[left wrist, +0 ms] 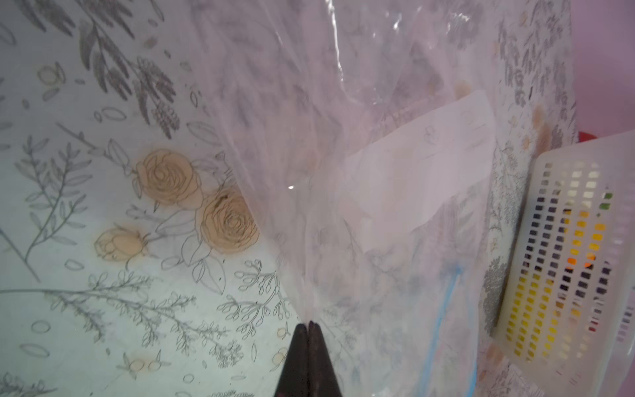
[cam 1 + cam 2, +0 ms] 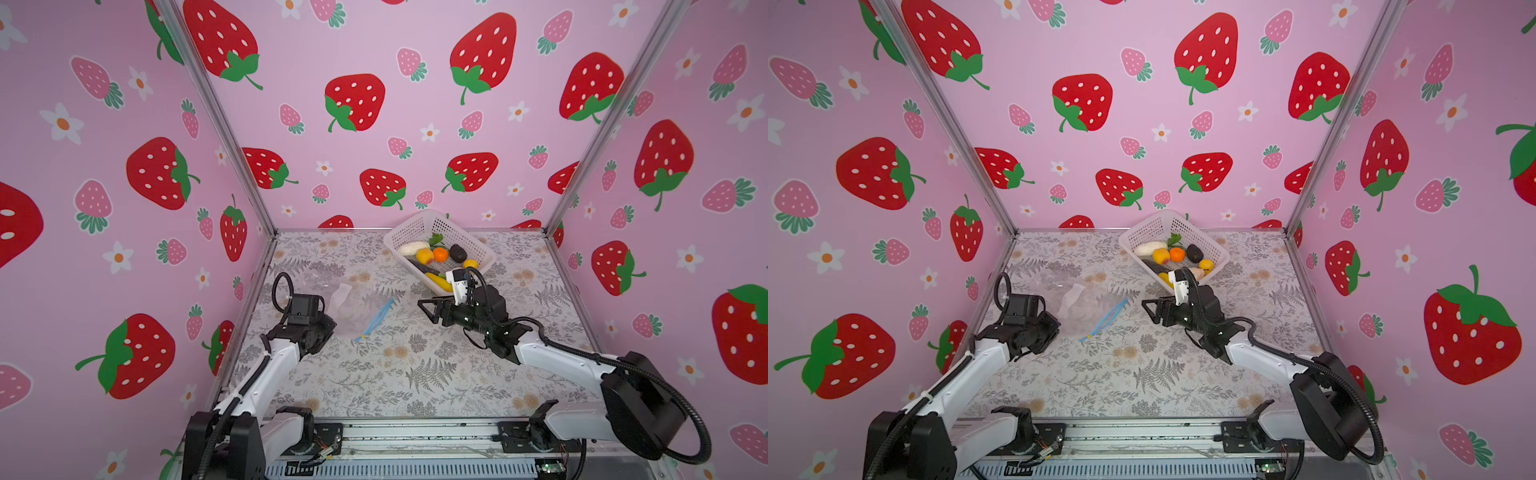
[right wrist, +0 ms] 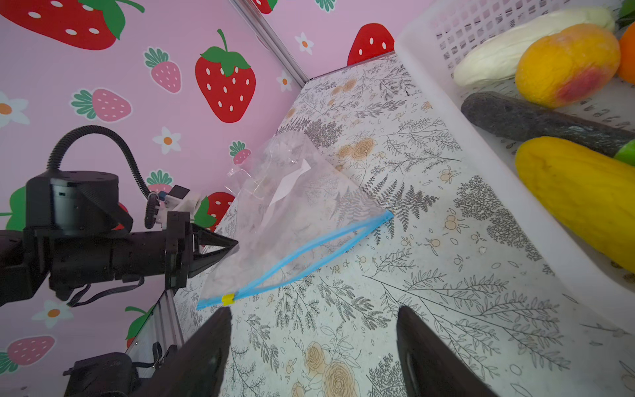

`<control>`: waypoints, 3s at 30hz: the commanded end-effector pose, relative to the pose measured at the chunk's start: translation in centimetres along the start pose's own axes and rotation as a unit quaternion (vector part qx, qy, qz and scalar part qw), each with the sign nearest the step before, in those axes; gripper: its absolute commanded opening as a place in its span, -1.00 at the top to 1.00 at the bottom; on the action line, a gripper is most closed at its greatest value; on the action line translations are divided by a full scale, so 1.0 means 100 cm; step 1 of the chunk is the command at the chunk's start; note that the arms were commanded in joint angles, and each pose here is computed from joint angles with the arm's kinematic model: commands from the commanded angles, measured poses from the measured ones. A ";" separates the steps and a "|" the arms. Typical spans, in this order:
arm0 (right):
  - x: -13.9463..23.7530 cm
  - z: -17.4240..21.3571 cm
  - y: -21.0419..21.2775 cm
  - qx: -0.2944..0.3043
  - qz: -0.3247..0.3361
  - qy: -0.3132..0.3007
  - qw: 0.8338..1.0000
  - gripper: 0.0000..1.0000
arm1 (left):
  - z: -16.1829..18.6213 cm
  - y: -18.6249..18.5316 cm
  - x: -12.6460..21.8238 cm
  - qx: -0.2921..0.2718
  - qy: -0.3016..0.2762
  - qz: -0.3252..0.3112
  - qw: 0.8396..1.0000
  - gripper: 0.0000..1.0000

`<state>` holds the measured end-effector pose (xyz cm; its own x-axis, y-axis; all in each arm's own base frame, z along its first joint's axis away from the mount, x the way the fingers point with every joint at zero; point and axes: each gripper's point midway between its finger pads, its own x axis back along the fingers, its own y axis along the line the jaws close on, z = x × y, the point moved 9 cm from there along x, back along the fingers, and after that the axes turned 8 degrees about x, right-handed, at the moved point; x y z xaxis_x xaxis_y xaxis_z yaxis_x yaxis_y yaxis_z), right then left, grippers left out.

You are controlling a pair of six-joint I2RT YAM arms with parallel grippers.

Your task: Place the food in the zip-top bag and seal the zipper

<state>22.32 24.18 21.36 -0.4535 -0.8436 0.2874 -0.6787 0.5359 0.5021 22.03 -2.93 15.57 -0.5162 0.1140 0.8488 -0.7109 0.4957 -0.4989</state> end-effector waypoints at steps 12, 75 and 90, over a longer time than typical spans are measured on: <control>-0.008 0.003 0.009 -0.021 -0.011 0.010 1.000 -0.54 | 0.050 0.029 0.008 -0.044 0.030 -0.088 0.995 0.73; 0.026 -0.016 -0.031 -0.018 0.276 -0.069 0.959 -0.70 | 0.007 -0.152 0.025 -0.285 0.018 0.055 0.957 -0.75; -0.012 -0.042 -0.097 -0.087 0.410 -0.004 0.908 -0.99 | 0.005 -0.167 0.003 -0.289 0.039 0.047 0.955 -0.75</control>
<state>31.35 20.24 19.89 -0.7917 -0.2133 0.5724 -0.0629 0.9605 0.2709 33.08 -11.41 22.93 -0.4983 0.2230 0.8378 -0.2872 0.8693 -0.4022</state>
